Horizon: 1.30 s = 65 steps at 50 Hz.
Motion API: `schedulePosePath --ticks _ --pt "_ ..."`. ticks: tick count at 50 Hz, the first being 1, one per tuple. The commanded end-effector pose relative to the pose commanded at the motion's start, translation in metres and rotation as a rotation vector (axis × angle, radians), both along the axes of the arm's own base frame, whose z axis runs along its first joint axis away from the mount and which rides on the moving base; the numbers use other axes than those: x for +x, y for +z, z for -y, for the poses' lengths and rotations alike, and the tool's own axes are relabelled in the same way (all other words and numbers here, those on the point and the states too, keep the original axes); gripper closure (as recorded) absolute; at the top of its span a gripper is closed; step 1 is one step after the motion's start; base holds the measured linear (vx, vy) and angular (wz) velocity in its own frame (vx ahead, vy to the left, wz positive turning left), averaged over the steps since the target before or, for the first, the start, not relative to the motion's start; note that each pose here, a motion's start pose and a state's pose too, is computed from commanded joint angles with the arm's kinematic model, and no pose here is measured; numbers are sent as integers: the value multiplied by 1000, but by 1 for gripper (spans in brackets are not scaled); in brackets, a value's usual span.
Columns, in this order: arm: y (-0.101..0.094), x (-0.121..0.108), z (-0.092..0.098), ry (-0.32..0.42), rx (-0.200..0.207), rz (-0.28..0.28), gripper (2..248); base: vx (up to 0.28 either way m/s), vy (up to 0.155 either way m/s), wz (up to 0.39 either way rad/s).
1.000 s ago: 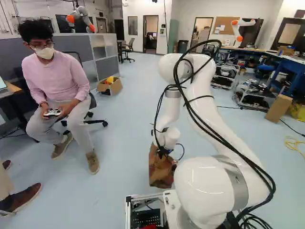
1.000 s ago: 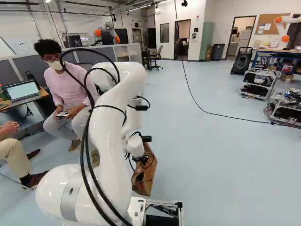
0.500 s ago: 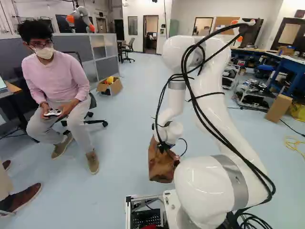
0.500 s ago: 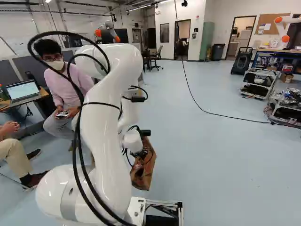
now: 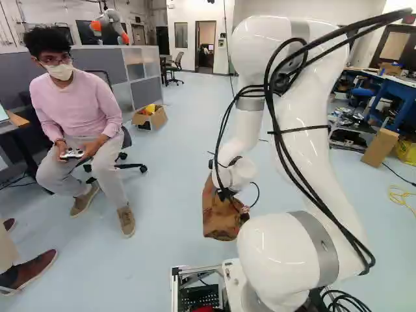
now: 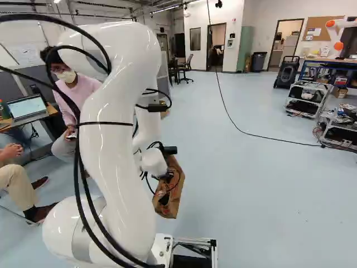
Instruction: Pick up the grocery bag from the ground
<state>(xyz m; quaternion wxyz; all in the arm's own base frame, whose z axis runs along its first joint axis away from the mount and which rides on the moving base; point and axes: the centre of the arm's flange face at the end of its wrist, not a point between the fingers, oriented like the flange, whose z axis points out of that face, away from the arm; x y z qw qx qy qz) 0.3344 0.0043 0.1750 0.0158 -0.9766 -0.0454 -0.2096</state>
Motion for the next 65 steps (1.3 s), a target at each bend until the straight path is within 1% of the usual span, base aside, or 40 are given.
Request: schedulePosePath --ticks 20,30,43,54,65 --pt "47 -19 0 0 0 93 229 0 0 0" --pt "48 -19 0 -1 0 98 229 0 0 0" --pt "54 -19 0 -4 1 123 229 0 0 0" --pt "63 -19 0 -9 2 162 229 0 0 0" --pt "75 -21 0 -16 4 216 229 0 0 0"
